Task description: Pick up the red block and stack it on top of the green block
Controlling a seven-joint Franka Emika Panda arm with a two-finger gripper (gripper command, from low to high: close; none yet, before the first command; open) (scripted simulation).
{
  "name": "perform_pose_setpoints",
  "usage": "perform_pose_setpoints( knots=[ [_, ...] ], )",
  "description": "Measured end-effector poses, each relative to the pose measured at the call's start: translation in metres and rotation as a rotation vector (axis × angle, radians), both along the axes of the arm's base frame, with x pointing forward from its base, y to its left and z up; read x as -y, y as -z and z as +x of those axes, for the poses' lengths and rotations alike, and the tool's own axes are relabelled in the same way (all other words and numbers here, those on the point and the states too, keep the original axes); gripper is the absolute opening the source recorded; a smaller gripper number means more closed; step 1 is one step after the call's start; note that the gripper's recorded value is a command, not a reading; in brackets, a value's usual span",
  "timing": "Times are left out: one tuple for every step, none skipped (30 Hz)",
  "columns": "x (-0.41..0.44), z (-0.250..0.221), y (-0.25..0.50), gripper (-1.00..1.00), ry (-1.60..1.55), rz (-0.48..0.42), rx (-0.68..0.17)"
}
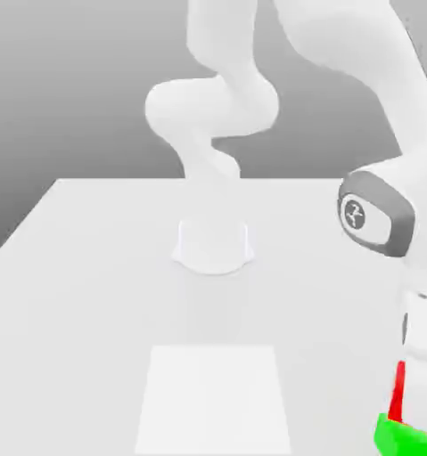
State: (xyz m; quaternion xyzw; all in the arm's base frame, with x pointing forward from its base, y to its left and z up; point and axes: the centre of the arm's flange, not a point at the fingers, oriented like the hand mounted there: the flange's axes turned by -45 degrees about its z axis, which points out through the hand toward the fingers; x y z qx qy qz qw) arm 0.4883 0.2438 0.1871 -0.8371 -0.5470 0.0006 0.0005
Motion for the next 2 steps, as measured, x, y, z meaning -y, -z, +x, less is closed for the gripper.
perform_pose_setpoints(
  knots=[
    [0.0000,0.0000,0.0000,1.00,0.000,0.000,0.000],
    [0.0000,0.0000,0.0000,1.00,0.000,0.000,0.000]
  ],
)
